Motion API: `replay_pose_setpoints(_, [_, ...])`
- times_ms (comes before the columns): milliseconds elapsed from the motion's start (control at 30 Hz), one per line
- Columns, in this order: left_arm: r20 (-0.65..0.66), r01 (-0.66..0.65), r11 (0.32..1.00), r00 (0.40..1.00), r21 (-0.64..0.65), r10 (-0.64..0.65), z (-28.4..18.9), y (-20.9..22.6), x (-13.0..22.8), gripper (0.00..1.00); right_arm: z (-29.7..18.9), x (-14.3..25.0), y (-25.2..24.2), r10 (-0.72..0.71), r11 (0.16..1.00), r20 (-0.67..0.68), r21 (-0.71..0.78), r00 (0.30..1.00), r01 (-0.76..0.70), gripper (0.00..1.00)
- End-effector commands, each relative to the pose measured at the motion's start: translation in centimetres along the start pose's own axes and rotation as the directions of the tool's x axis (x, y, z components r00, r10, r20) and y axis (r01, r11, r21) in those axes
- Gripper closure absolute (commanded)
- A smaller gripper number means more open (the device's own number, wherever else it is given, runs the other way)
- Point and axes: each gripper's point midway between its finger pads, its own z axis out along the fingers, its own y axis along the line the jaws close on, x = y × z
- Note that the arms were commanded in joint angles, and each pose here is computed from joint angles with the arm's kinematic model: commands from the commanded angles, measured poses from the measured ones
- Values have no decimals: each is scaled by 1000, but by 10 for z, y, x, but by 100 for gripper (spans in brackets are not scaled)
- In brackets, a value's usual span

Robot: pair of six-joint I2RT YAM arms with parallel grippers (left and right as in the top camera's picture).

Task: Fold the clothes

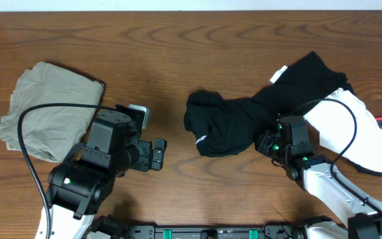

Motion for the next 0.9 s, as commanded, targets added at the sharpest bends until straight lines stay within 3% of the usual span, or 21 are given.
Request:
replay_pose_setpoints(0, [20, -22, 1000, 1000, -7, 22, -4, 0, -6, 2, 2, 2, -5, 9, 1000, 13, 22, 1000, -10, 70])
replay_pose_setpoints(400, [20, -22, 1000, 1000, -7, 22, -4, 0, -6, 2, 20, 5, -4, -1, 1000, 1, 13, 1000, 1, 69])
replay_pose_setpoints(433, [20, -22, 1000, 1000, -8, 22, -4, 0, -6, 2, 21, 5, -2, -3, 1000, 4, 9, 1000, 3, 70])
replay_pose_setpoints(500, [20, -22, 1000, 1000, -8, 22, -4, 0, -6, 2, 22, 2, 1, -6, 1000, 13, -6, 1000, 7, 93])
replay_pose_setpoints(533, [19, -21, 1000, 1000, -8, 22, -4, 0, -6, 2, 22, 1, 4, -9, 1000, 19, -18, 1000, 9, 99])
replay_pose_setpoints(700, [19, -21, 1000, 1000, -8, 22, -4, 0, -6, 2, 16, -4, 26, -34, 993, 18, -114, 999, 36, 99])
replay_pose_setpoints(867, [20, -32, 999, 999, -8, 32, -4, 0, -6, 2, -16, -15, 77, -153, 944, 72, -285, 986, 167, 98])
